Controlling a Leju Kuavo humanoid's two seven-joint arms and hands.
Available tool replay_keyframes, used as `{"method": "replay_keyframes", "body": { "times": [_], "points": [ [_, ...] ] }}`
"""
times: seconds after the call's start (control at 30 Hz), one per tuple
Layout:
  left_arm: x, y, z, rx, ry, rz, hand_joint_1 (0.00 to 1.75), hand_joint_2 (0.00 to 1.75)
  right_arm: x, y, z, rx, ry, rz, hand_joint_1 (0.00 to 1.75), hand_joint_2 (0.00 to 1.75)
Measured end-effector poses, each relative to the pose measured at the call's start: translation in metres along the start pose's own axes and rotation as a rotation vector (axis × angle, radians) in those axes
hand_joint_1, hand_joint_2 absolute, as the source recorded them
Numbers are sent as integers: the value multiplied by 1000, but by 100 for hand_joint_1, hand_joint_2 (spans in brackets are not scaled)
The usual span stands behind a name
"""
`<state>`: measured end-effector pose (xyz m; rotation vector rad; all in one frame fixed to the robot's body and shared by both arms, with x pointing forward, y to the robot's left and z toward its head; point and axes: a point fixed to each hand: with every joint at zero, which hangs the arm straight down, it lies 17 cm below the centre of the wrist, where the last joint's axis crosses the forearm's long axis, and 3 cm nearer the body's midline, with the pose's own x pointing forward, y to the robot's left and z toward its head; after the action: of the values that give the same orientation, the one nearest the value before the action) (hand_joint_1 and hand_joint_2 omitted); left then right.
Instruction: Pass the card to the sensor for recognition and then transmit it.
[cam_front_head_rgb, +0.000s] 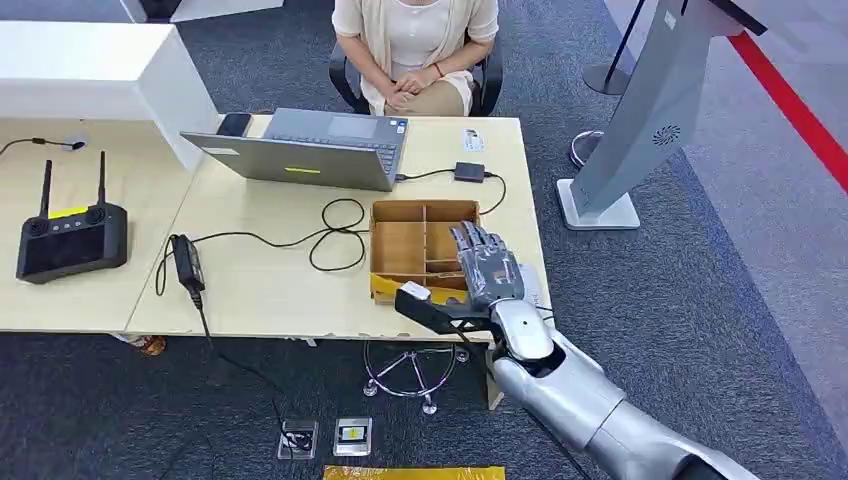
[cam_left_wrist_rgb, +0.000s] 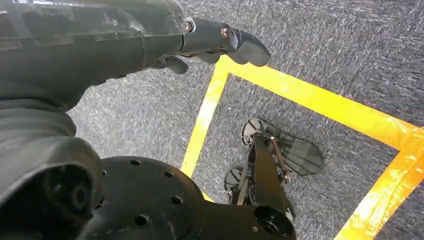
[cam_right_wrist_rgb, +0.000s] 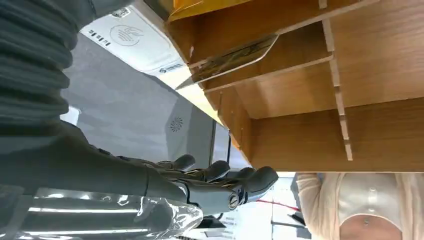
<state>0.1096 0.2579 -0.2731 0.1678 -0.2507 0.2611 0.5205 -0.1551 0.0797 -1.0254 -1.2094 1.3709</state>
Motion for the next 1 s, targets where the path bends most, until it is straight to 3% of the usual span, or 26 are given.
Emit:
{"method": "replay_keyframes", "body": {
  "times": [1.0],
  "points": [
    [0,-1,0,5,-1,8,0,0,-1,12,-5,32,11,17,0,175]
  ]
}}
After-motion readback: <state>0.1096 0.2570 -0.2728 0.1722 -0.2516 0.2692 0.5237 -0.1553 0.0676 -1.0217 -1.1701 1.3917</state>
